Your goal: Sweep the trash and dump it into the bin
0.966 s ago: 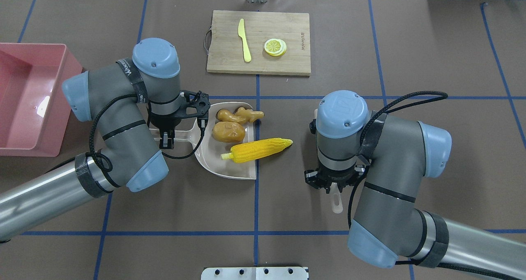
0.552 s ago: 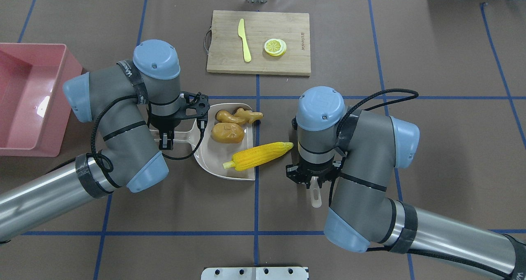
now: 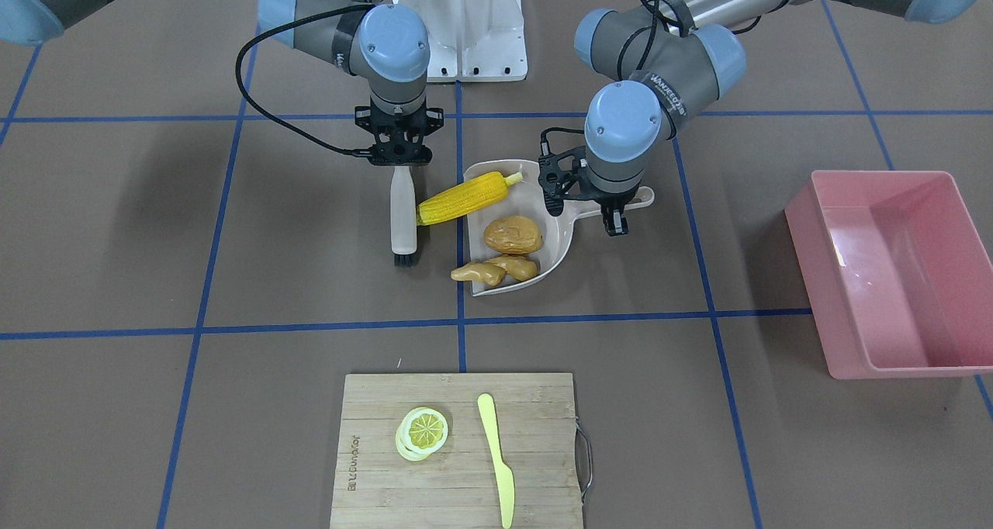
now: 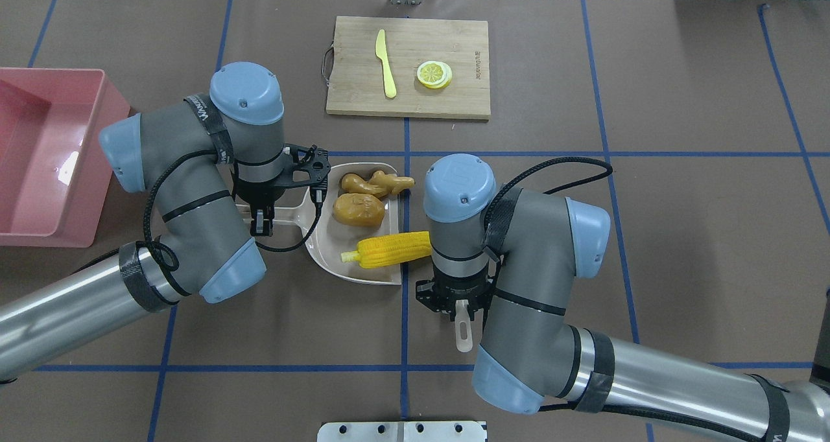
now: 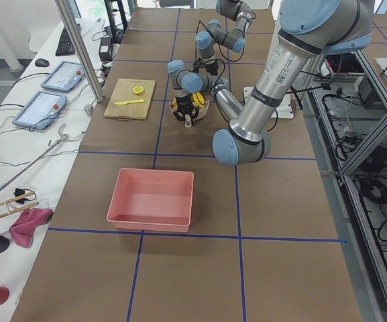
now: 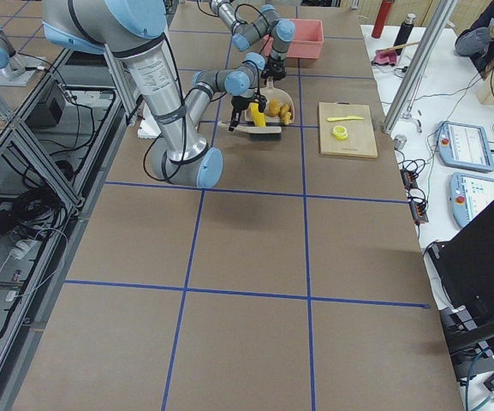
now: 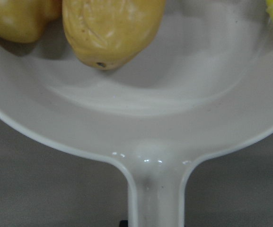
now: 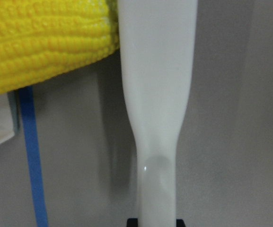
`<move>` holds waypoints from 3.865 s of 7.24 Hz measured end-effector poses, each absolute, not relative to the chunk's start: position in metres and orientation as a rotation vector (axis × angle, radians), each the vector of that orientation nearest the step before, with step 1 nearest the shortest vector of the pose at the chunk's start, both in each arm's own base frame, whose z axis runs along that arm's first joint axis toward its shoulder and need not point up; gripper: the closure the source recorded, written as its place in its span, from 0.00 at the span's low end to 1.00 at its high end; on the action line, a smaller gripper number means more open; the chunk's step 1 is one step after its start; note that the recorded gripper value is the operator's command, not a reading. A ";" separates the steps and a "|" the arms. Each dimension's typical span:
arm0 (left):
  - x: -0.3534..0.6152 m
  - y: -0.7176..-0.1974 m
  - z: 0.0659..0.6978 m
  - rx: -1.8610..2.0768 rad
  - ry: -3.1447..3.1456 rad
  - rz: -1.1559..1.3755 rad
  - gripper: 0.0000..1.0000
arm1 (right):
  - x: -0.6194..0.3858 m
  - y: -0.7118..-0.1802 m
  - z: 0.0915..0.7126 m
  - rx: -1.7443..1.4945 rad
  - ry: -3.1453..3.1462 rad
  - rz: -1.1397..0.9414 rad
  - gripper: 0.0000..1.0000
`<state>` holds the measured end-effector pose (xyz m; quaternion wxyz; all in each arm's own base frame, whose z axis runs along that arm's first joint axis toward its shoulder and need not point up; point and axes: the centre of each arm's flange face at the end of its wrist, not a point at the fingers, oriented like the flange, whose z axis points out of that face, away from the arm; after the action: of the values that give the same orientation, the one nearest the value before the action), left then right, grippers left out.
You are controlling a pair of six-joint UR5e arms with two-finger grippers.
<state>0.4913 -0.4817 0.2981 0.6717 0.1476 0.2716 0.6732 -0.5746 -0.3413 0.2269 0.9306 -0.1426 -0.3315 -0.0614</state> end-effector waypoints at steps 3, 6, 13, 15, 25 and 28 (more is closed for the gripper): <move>0.489 -0.482 0.298 0.334 0.611 1.515 1.00 | -0.604 -0.340 0.187 -0.330 -0.692 -0.096 1.00; 0.488 -0.483 0.297 0.338 0.612 1.514 1.00 | -0.633 -0.349 0.144 -0.353 -0.693 -0.049 1.00; 0.483 -0.486 0.302 0.430 0.625 1.505 1.00 | -0.599 -0.348 0.114 -0.384 -0.680 0.015 1.00; 0.482 -0.487 0.304 0.459 0.621 1.503 1.00 | -0.555 -0.361 0.117 -0.369 -0.674 0.053 1.00; 0.471 -0.485 0.293 0.719 0.700 1.321 1.00 | -0.287 -0.413 0.342 -0.183 -0.609 -0.185 1.00; 0.410 -0.471 0.267 0.767 0.733 1.177 1.00 | -0.276 -0.409 0.431 -0.170 -0.629 -0.192 1.00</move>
<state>0.4097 -0.4713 0.2668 0.7023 0.3444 0.3292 0.5289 -0.2759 -0.4085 0.4306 0.9428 -0.0832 -0.3086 -0.0941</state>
